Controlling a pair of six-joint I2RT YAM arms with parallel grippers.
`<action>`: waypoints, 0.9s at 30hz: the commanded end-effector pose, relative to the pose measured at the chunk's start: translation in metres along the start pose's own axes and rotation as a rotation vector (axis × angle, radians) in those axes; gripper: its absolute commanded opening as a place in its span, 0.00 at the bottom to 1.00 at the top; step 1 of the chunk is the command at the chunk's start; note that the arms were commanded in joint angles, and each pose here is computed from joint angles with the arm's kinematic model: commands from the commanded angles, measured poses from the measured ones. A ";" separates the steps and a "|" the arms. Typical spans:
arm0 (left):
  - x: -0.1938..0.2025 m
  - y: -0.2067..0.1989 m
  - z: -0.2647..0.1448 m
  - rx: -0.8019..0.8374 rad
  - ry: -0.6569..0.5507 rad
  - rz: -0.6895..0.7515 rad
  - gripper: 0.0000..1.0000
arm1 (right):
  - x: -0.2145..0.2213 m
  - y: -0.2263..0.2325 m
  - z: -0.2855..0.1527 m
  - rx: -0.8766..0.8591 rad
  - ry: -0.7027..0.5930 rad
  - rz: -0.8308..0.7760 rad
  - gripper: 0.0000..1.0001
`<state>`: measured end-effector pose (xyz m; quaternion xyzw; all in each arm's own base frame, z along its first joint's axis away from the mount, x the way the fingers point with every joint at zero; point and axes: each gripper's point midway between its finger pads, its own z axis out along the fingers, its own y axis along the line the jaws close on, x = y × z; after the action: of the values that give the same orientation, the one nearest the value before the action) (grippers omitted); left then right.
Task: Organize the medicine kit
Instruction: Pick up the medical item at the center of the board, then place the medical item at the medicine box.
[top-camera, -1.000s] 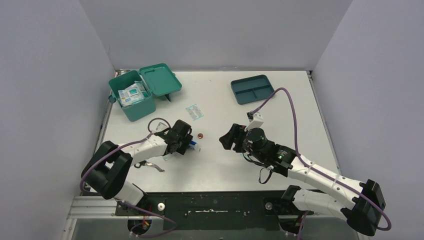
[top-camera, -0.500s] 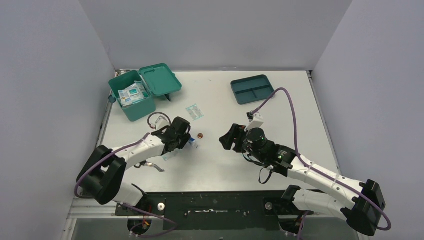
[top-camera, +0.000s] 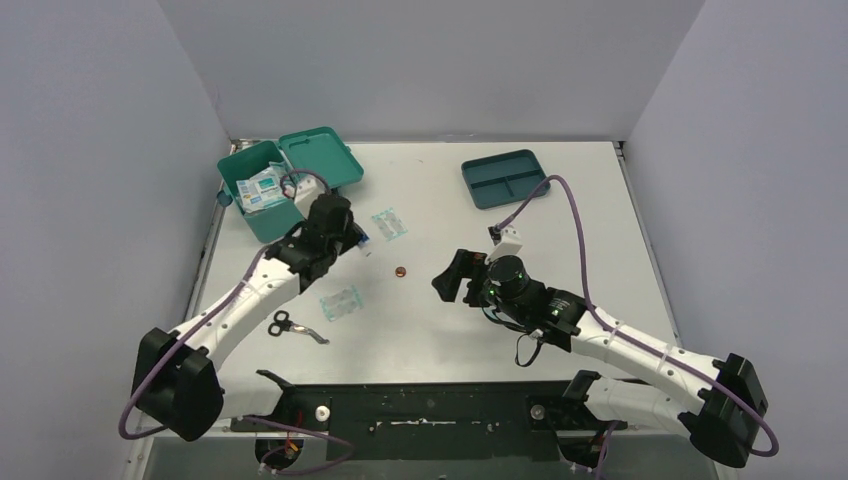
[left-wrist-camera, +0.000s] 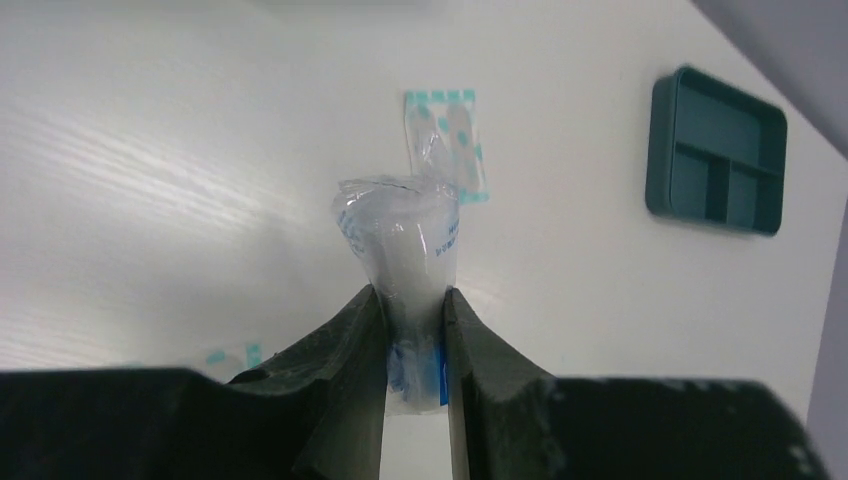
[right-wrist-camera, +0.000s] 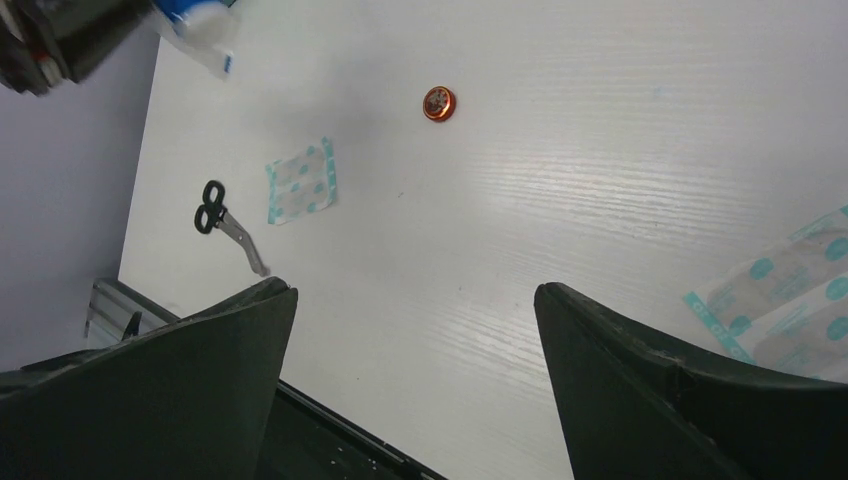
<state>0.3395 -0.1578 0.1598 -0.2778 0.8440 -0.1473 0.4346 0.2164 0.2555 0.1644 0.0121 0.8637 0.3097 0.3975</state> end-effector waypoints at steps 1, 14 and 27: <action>-0.082 0.006 -0.012 0.018 -0.095 0.164 0.19 | -0.016 0.019 0.000 -0.050 -0.037 -0.001 0.98; -0.228 0.098 0.034 -0.118 -0.108 0.228 0.21 | -0.012 0.017 0.006 -0.015 0.000 -0.037 1.00; -0.263 0.145 0.104 -0.307 -0.057 0.242 0.20 | -0.018 0.011 0.006 0.020 -0.025 -0.033 1.00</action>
<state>0.4891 0.0998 0.1878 -0.2526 0.8717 0.0137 0.4197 0.2212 0.2618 0.1615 -0.0002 0.8751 0.2912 0.3865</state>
